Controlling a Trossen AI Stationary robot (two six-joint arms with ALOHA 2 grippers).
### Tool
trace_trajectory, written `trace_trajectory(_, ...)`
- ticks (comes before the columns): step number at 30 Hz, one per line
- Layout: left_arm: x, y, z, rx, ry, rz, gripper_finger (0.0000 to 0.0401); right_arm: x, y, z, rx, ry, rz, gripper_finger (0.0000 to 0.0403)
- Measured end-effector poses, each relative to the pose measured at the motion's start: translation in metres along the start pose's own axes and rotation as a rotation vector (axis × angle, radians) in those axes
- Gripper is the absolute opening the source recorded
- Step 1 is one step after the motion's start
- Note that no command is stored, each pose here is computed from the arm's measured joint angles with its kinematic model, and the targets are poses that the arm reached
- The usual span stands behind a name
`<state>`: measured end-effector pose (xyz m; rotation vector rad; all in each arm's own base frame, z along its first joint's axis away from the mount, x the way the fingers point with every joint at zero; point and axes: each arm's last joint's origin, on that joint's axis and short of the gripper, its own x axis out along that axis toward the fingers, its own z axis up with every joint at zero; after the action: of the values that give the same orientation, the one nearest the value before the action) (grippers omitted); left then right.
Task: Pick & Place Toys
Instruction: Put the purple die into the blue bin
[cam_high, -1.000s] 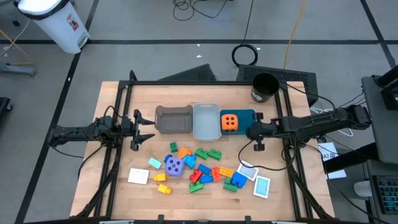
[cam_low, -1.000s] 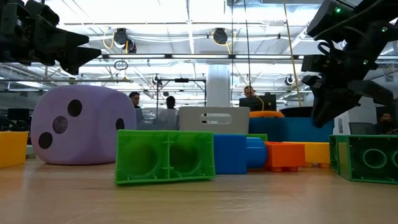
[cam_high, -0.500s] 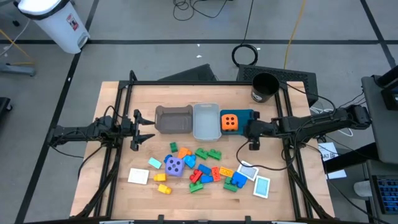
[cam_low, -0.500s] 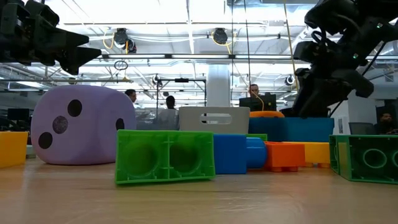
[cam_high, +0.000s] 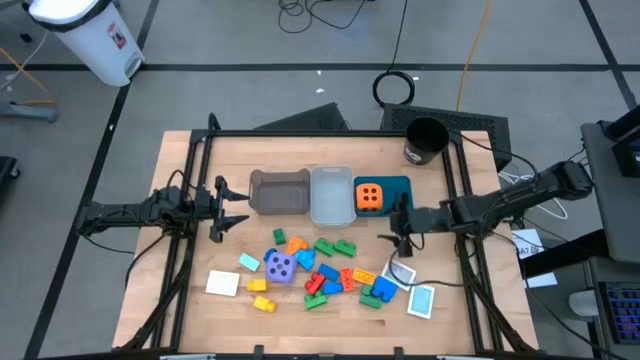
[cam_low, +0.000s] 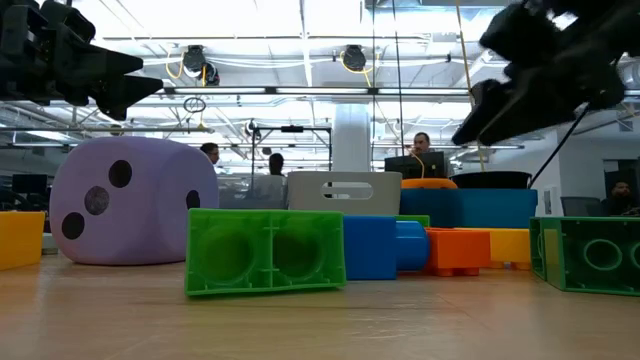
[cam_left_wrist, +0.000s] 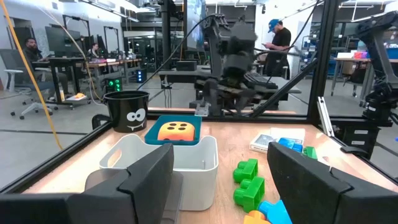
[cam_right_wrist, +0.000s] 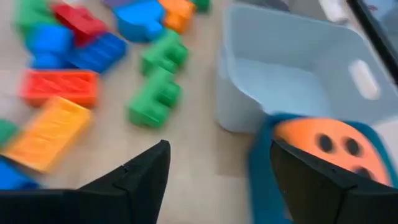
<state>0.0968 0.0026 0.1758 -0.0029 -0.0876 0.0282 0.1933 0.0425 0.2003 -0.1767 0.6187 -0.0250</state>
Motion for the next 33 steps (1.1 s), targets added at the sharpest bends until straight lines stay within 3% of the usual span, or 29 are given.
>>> trace_trajectory(5, 0.000, 0.000, 0.000, 0.000, 0.000, 0.000, 0.0269, -0.010, 0.040, 0.010, 0.053, -0.050, 0.137, 0.0269)
trace_trajectory(11, 0.000, 0.000, 0.000, 0.000, 0.000, 0.000, 0.0269, -0.023, 0.088, 0.036, -0.025, -0.047, 0.172, 0.0270)
trace_trajectory(15, 0.000, 0.000, 0.000, 0.000, 0.000, 0.000, 0.0269, -0.029, 0.107, 0.052, -0.010, 0.002, 0.175, 0.0270)
trace_trajectory(22, 0.000, 0.000, 0.000, 0.000, 0.000, 0.000, 0.0269, -0.016, 0.130, 0.085, -0.090, -0.075, 0.178, 0.0274)
trace_trajectory(27, 0.000, 0.000, 0.000, 0.000, 0.000, 0.001, 0.0269, 0.005, 0.136, 0.089, -0.132, -0.076, 0.188, 0.0304)
trace_trajectory(30, 0.000, 0.000, 0.000, 0.000, 0.000, 0.000, 0.0269, 0.003, 0.133, 0.090, -0.160, -0.072, 0.190, 0.0321)
trace_trajectory(33, 0.000, 0.000, 0.000, 0.000, 0.000, 0.000, 0.0269, -0.010, 0.124, 0.094, -0.109, -0.075, 0.197, 0.0329)
